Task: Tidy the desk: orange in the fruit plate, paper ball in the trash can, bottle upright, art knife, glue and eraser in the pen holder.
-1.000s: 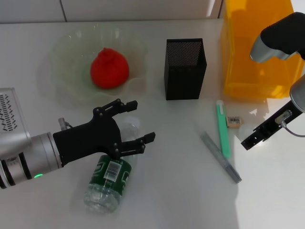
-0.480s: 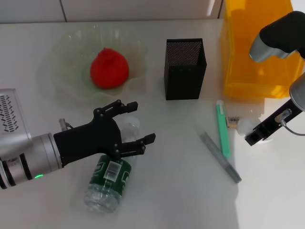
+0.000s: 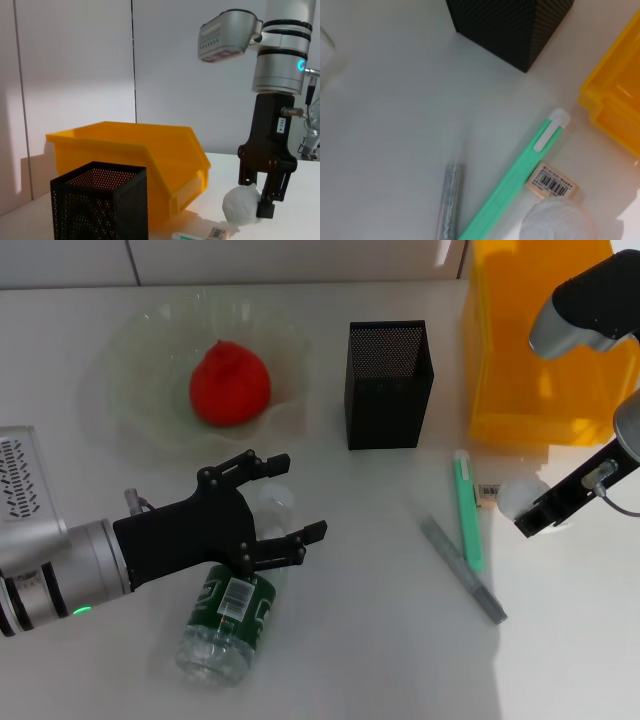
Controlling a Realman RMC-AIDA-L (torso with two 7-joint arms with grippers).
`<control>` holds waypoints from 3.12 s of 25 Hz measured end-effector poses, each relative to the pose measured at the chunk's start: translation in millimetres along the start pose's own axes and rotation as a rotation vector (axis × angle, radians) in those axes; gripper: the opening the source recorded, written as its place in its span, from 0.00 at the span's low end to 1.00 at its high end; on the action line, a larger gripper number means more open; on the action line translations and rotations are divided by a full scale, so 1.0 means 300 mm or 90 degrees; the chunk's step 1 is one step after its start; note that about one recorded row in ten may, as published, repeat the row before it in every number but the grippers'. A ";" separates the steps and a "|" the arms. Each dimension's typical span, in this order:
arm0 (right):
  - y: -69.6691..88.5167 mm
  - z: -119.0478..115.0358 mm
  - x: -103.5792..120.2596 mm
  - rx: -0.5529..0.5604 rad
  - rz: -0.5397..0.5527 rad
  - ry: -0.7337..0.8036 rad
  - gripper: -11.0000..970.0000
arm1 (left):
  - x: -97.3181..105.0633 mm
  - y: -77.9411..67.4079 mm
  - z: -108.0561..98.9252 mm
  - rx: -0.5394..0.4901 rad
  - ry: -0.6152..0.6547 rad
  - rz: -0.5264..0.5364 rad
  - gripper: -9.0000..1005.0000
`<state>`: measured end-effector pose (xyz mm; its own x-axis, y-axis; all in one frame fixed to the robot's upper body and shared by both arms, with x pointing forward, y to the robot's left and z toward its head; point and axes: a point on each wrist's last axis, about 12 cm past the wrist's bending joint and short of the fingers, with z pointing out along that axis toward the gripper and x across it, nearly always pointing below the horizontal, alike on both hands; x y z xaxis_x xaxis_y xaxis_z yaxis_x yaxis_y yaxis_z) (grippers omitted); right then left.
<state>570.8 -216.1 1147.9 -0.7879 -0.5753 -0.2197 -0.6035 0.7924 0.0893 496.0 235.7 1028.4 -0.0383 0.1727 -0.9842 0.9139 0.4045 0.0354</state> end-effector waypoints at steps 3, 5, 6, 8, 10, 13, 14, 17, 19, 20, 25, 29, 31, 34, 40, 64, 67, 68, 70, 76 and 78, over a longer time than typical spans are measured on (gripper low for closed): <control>0.002 -0.049 0.003 0.005 -0.001 -0.019 0.45 | -0.002 0.001 0.001 0.001 -0.001 0.003 0.87; 0.004 -0.099 -0.001 0.016 -0.001 -0.045 0.45 | -0.004 0.002 0.001 0.001 -0.001 0.004 0.87; 0.003 -0.130 -0.004 0.024 0.000 -0.062 0.45 | -0.005 0.002 0.002 0.002 -0.002 0.004 0.87; -0.009 -0.195 -0.011 0.046 0.011 -0.107 0.46 | -0.006 0.002 0.002 0.003 -0.004 0.004 0.87; -0.039 -0.266 -0.020 0.073 0.033 -0.167 0.46 | -0.006 0.002 0.003 0.004 -0.004 0.004 0.87; -0.084 -0.338 -0.043 0.107 0.061 -0.238 0.47 | -0.007 0.002 0.003 0.004 -0.004 0.004 0.87; -0.114 -0.354 -0.058 0.137 0.071 -0.259 0.47 | -0.006 0.001 0.002 0.004 -0.005 0.003 0.87; -0.142 -0.344 -0.075 0.164 0.076 -0.264 0.47 | -0.005 0.000 0.001 0.004 -0.005 0.003 0.86; -0.169 -0.301 -0.108 0.172 0.076 -0.269 0.48 | -0.004 -0.003 0.002 0.008 -0.003 0.003 0.86; -0.169 -0.301 -0.108 0.172 0.076 -0.269 0.48 | -0.004 -0.004 0.003 0.009 -0.002 0.003 0.86; -0.168 -0.273 -0.131 0.177 0.067 -0.282 0.49 | -0.006 -0.007 0.004 0.015 -0.005 0.002 0.86; -0.164 -0.272 -0.132 0.175 0.065 -0.283 0.50 | -0.011 -0.006 0.003 0.015 -0.011 0.001 0.86; -0.165 -0.270 -0.131 0.171 0.067 -0.285 0.59 | -0.011 -0.006 0.003 0.015 -0.011 0.001 0.86; -0.145 -0.283 -0.120 0.127 0.054 -0.325 0.73 | -0.021 -0.009 -0.006 0.017 -0.029 0.002 0.86; -0.083 -0.330 0.002 0.035 -0.028 -0.459 0.85 | -0.037 -0.016 -0.037 0.011 -0.065 0.000 0.86; -0.119 0.048 0.642 -0.158 -0.185 -0.638 0.87 | -0.401 0.070 0.155 -0.127 0.262 -0.321 0.86; -0.125 0.059 0.655 -0.155 -0.175 -0.627 0.87 | -0.435 0.059 0.200 -0.161 0.325 -0.311 0.86; -0.129 0.064 0.661 -0.152 -0.171 -0.626 0.87 | -0.450 0.052 0.219 -0.172 0.347 -0.301 0.86; -0.131 0.070 0.671 -0.144 -0.173 -0.632 0.87 | -0.472 0.046 0.250 -0.188 0.385 -0.295 0.85; -0.137 0.083 0.676 -0.138 -0.176 -0.652 0.87 | -0.481 0.037 0.275 -0.170 0.398 -0.289 0.85; -0.135 0.085 0.676 -0.133 -0.175 -0.656 0.87 | -0.470 0.035 0.263 -0.170 0.406 -0.296 0.85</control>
<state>438.6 -359.8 1075.0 -0.2001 -0.2040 -0.9583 -0.8295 0.5559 0.0549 542.9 144.7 1153.8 -0.6827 0.3785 -0.6251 0.6250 0.7456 -0.2311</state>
